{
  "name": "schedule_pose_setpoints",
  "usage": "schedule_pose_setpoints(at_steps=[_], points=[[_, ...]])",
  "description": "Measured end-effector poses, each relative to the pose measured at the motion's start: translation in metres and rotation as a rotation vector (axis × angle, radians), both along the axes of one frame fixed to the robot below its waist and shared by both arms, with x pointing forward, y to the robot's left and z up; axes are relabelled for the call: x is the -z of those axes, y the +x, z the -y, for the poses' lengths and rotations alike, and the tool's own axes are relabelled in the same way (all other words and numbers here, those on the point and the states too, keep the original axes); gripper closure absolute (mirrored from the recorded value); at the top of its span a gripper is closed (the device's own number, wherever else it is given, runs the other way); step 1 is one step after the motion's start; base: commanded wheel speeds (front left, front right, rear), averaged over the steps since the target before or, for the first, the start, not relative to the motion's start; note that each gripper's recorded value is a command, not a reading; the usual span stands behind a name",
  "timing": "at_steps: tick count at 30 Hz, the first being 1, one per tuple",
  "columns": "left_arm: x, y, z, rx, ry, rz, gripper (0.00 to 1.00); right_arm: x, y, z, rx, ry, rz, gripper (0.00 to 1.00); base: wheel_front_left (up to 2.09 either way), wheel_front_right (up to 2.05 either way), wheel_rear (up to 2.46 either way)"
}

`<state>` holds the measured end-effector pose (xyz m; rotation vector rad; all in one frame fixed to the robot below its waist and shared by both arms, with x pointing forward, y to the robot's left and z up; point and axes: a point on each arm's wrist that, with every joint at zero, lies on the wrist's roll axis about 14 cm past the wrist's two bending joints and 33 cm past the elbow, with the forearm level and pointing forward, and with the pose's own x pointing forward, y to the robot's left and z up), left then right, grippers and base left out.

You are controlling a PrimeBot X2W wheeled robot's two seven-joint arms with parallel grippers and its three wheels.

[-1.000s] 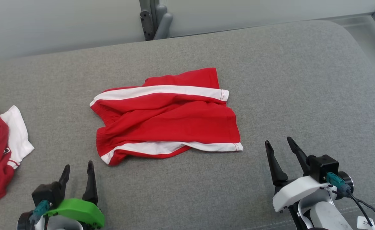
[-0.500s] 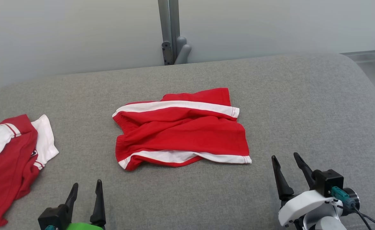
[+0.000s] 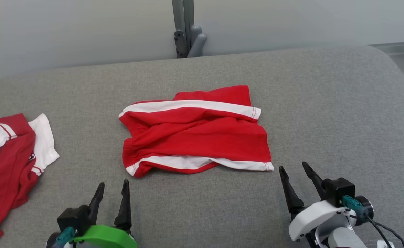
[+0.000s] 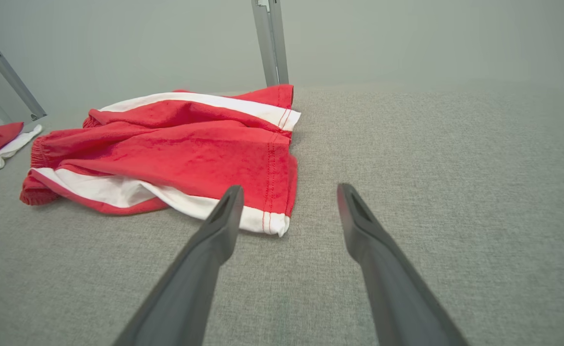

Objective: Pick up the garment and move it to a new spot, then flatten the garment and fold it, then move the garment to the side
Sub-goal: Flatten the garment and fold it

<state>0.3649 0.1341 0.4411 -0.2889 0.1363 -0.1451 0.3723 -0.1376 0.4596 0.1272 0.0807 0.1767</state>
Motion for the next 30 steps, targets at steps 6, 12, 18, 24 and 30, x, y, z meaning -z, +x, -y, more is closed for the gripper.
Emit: schedule_pose_setpoints(at_steps=[6, 12, 18, 24, 30], points=[[0.008, 0.019, 0.012, 0.031, -0.015, -0.025, 0.0, 0.022, 0.018, -0.014, -0.049, -0.005, -0.071, 0.0, 0.0, 0.0, 0.0], [0.025, 0.025, 0.013, 0.032, -0.021, -0.073, 0.0, 0.048, 0.026, -0.019, -0.067, -0.003, -0.15, 0.19, 0.0, 0.0, 0.0], [0.034, 0.029, 0.007, 0.015, -0.016, -0.095, 0.0, 0.061, 0.034, -0.027, -0.088, 0.003, -0.184, 0.51, 0.0, 0.0, 0.0], [0.041, 0.03, 0.003, 0.006, -0.007, -0.113, 0.0, 0.072, 0.04, -0.029, -0.095, 0.003, -0.215, 0.49, 0.0, 0.0, 0.0], [0.044, 0.03, -0.001, -0.003, -0.004, -0.122, 0.0, 0.078, 0.044, -0.032, -0.101, 0.008, -0.231, 0.72, 0.0, 0.0, 0.0]])
